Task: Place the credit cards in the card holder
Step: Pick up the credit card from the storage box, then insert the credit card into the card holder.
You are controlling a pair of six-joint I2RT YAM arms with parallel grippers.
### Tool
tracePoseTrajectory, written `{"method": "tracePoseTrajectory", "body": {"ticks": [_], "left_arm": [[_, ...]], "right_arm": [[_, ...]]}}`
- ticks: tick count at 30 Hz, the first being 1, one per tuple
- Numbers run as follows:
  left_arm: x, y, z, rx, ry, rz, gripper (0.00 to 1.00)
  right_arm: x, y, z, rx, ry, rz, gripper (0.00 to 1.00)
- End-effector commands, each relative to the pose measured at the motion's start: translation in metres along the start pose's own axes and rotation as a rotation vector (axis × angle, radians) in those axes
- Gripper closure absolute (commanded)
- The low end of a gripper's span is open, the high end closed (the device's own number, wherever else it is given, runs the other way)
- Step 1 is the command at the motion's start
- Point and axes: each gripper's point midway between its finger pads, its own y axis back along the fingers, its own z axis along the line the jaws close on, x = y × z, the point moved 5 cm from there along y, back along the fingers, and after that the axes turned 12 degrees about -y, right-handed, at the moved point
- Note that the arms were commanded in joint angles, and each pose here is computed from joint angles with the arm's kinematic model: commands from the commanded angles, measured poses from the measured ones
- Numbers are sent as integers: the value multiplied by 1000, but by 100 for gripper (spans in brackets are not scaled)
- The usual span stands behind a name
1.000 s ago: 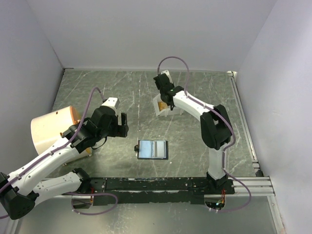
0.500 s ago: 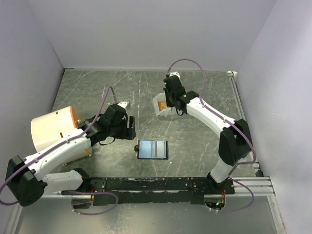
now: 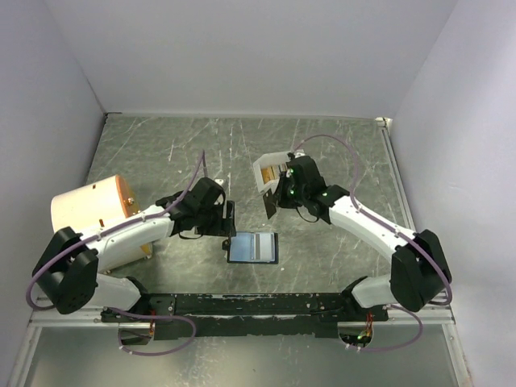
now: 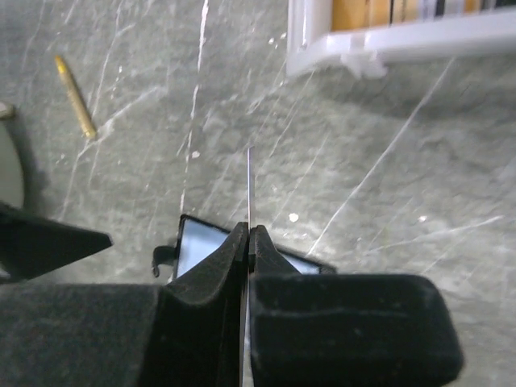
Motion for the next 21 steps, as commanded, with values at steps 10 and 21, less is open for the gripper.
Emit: {"method": "tracePoseTrajectory", "body": {"ticks": [10, 21], "left_arm": [[13, -35, 1, 29, 35, 42, 23], [26, -35, 4, 36, 67, 45, 73]], "right_arm": [[59, 3, 17, -182, -191, 89, 99], [96, -6, 14, -173, -180, 154, 95]]}}
